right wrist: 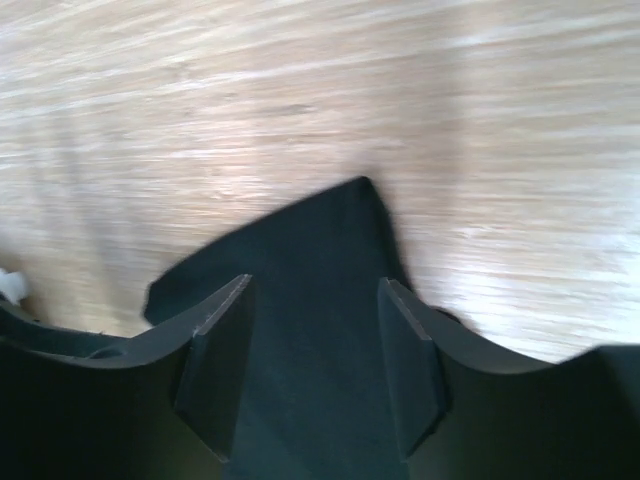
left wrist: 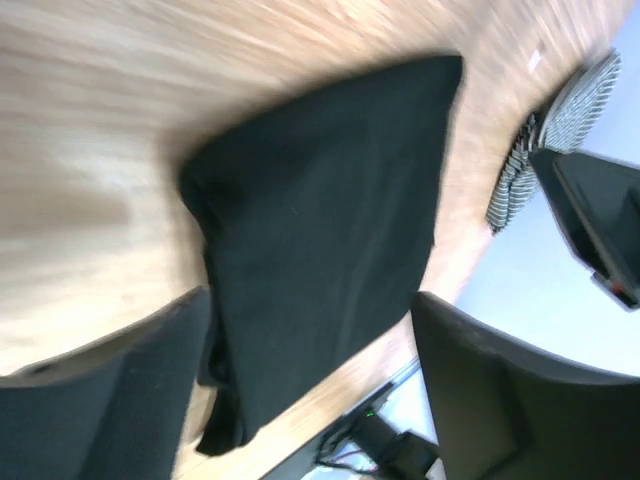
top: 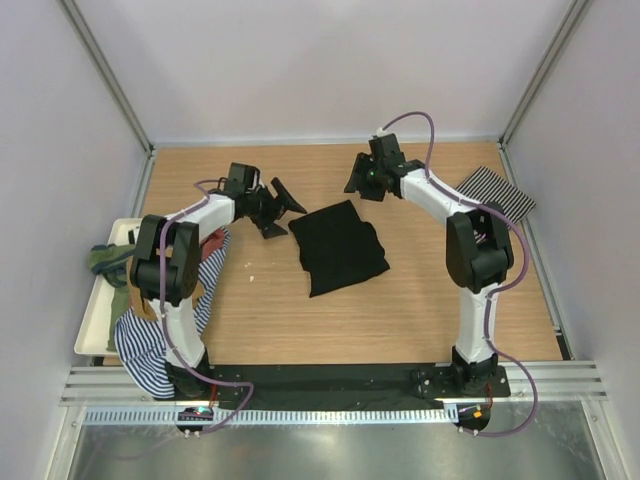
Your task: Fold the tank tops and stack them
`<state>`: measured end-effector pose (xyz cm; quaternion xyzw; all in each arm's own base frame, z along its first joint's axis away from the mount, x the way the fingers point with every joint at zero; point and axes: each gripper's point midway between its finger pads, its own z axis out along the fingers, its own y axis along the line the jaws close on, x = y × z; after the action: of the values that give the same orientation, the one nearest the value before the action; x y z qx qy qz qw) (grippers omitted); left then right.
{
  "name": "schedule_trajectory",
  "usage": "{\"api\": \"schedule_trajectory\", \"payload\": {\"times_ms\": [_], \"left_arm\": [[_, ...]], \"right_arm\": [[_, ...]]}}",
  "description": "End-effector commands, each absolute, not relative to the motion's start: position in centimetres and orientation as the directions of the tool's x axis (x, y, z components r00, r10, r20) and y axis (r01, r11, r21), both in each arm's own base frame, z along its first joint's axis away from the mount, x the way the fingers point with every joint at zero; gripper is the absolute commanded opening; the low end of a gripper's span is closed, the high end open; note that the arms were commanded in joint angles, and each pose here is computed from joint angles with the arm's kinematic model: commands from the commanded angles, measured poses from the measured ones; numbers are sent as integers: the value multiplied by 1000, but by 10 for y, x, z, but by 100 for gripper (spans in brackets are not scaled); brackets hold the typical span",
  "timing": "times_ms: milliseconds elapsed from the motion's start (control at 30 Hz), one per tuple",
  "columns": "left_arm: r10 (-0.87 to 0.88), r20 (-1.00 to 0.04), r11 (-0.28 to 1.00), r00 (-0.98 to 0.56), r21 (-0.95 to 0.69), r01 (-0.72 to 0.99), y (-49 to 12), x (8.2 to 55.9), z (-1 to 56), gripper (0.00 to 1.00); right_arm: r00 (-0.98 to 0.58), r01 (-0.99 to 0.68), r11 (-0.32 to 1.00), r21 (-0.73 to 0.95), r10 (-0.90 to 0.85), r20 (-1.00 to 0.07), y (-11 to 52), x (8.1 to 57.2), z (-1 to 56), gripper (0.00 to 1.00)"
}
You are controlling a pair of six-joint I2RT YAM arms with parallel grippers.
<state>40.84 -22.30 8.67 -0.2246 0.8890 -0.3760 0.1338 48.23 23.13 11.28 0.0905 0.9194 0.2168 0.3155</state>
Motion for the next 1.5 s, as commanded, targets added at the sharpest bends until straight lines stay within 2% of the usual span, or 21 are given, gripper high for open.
{"api": "schedule_trajectory", "payload": {"times_ms": [0, 33, 67, 133, 233, 367, 467, 600, 700, 800, 867, 967, 1067, 1100, 1233, 1267, 1300, 1367, 1400, 1433, 1467], "left_arm": [[-477, -152, 597, -866, -779, -193, -228, 426, 123, 89], [-463, -202, 615, -863, -774, -149, -227, 425, 136, 94], [-457, -206, 638, -865, -754, -157, -224, 421, 135, 94], [-441, -253, 676, -861, -725, -134, -219, 417, 139, 93], [-410, -262, 713, -874, -689, -128, -220, 404, 130, 88], [-391, -253, 752, -885, -643, -148, -220, 398, 103, 85], [-384, -234, 762, -893, -627, -163, -224, 401, 85, 77], [-381, -236, 768, -894, -619, -163, -227, 409, 69, 68], [-378, -239, 768, -895, -620, -159, -229, 416, 60, 68], [-380, -244, 772, -892, -615, -160, -231, 422, 53, 75], [-383, -250, 770, -889, -619, -158, -232, 426, 51, 76], [-389, -251, 763, -886, -626, -157, -234, 432, 47, 71], [-393, -254, 754, -884, -639, -152, -239, 438, 43, 64], [-396, -257, 752, -881, -642, -151, -239, 441, 42, 58], [-399, -256, 753, -880, -639, -155, -240, 447, 35, 43], [-399, -261, 751, -879, -643, -150, -241, 449, 37, 39], [-397, -269, 750, -878, -646, -142, -242, 450, 37, 30], [-394, -278, 747, -876, -652, -129, -243, 452, 42, 21], [-393, -283, 746, -875, -655, -123, -243, 453, 44, 10], [-387, -287, 746, -876, -656, -115, -244, 452, 45, 4], [-376, -304, 745, -875, -661, -91, -246, 451, 53, 0]], "right_arm": [[-668, -15, 897, 442, 319, -672, 223, 507, 161, 59], [-649, -28, 897, 441, 319, -690, 222, 506, 167, 60], [-622, -46, 896, 441, 320, -714, 218, 500, 184, 60], [-644, -16, 920, 392, 291, -708, 204, 485, 166, 58], [-691, 40, 943, 330, 264, -673, 185, 461, 144, 57], [-744, 5, 946, 324, 220, -631, 184, 441, 118, 61], [-772, -33, 937, 347, 197, -605, 193, 443, 104, 60], [-807, -94, 923, 373, 149, -572, 205, 456, 89, 52], [-813, -117, 912, 392, 139, -566, 208, 465, 86, 53], [-826, -120, 910, 397, 131, -548, 208, 472, 73, 57], [-835, -138, 903, 407, 115, -538, 212, 475, 63, 58], [-854, -159, 881, 446, 104, -510, 222, 478, 49, 57], [-870, -166, 856, 490, 106, -481, 230, 478, 41, 53], [-871, -165, 851, 498, 111, -479, 231, 478, 42, 50], [-862, -185, 831, 524, 119, -493, 236, 476, 51, 38], [-862, -191, 827, 529, 117, -494, 237, 475, 54, 32], [-858, -200, 822, 534, 116, -501, 238, 475, 59, 28], [-859, -203, 814, 544, 118, -497, 239, 474, 63, 14], [-860, -209, 809, 550, 116, -498, 240, 473, 66, 8], [-857, -213, 803, 557, 120, -501, 241, 472, 72, 2], [-854, -217, 799, 561, 123, -506, 241, 469, 75, 1]]}}
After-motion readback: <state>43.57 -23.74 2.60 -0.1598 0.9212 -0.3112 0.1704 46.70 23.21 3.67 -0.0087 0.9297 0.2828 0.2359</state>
